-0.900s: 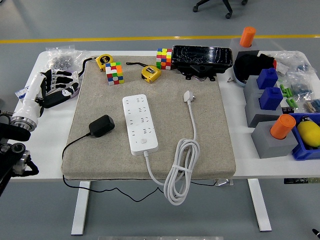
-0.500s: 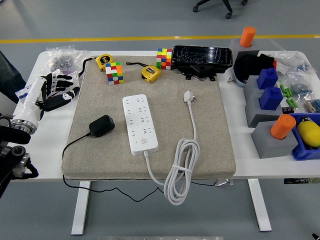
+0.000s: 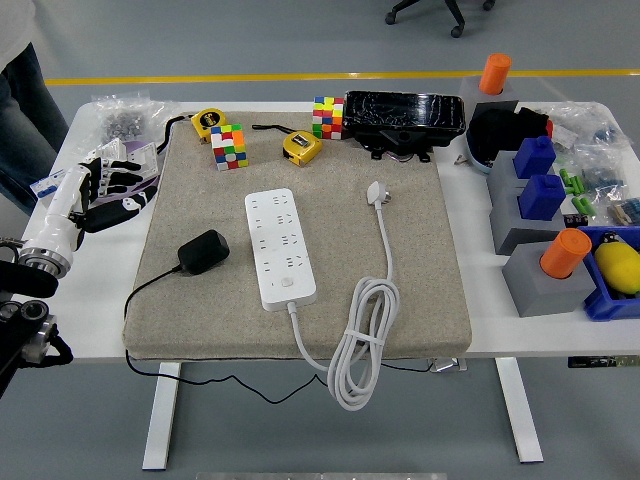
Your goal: Put the plug near the board,insert it into the board,press the button,pull the plug out
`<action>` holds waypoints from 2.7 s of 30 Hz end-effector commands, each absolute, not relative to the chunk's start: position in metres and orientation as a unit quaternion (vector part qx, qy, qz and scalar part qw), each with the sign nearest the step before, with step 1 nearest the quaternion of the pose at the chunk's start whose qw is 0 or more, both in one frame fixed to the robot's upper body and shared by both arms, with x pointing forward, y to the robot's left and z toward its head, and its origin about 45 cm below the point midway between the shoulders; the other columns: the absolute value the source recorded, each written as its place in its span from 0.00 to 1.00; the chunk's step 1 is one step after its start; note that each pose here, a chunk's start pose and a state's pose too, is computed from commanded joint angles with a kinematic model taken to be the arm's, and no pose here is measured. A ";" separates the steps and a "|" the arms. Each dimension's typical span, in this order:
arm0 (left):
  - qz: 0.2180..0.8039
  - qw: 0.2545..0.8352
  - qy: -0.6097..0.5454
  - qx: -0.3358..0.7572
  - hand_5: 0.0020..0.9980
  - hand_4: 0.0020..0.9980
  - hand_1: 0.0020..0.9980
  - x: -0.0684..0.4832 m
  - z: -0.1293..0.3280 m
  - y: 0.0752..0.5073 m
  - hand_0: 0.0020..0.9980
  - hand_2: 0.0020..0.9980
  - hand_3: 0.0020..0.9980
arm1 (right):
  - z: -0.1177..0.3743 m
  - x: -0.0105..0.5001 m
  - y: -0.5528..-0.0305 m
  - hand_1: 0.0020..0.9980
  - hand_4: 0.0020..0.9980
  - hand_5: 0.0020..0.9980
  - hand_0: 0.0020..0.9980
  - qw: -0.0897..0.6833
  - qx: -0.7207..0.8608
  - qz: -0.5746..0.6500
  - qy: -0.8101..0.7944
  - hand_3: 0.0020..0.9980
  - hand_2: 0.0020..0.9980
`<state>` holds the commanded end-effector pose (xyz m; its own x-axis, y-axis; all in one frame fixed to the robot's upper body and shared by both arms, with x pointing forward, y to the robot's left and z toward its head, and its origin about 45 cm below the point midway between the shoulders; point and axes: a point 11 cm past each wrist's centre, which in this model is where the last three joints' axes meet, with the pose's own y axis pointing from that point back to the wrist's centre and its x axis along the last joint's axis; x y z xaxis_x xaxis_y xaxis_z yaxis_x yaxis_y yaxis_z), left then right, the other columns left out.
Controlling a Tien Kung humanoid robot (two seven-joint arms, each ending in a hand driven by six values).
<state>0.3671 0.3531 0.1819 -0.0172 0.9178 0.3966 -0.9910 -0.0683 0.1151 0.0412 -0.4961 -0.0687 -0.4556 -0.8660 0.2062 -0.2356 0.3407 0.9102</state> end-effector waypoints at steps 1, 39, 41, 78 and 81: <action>0.707 0.675 -0.097 0.188 0.19 0.83 0.66 0.367 0.182 0.353 0.67 0.58 0.59 | -0.069 0.040 -0.496 0.69 1.00 0.55 0.68 0.363 0.374 -0.435 -0.734 0.62 0.69; 0.705 0.672 -0.091 0.209 0.20 0.82 0.66 0.361 0.174 0.359 0.67 0.58 0.59 | -0.065 0.021 -0.506 0.69 1.00 0.55 0.68 0.378 0.356 -0.438 -0.734 0.60 0.69; 0.704 0.672 -0.090 0.210 0.20 0.82 0.66 0.361 0.173 0.359 0.67 0.58 0.59 | -0.065 0.021 -0.506 0.69 1.00 0.55 0.68 0.377 0.356 -0.438 -0.734 0.60 0.69; 0.706 0.670 -0.093 0.209 0.20 0.81 0.66 0.364 0.178 0.360 0.67 0.58 0.59 | -0.063 0.021 -0.509 0.69 1.00 0.54 0.67 0.373 0.354 -0.436 -0.738 0.60 0.69; 0.705 0.671 -0.094 0.208 0.20 0.81 0.66 0.365 0.179 0.359 0.67 0.58 0.59 | -0.063 0.023 -0.510 0.69 1.00 0.54 0.67 0.373 0.355 -0.436 -0.738 0.60 0.69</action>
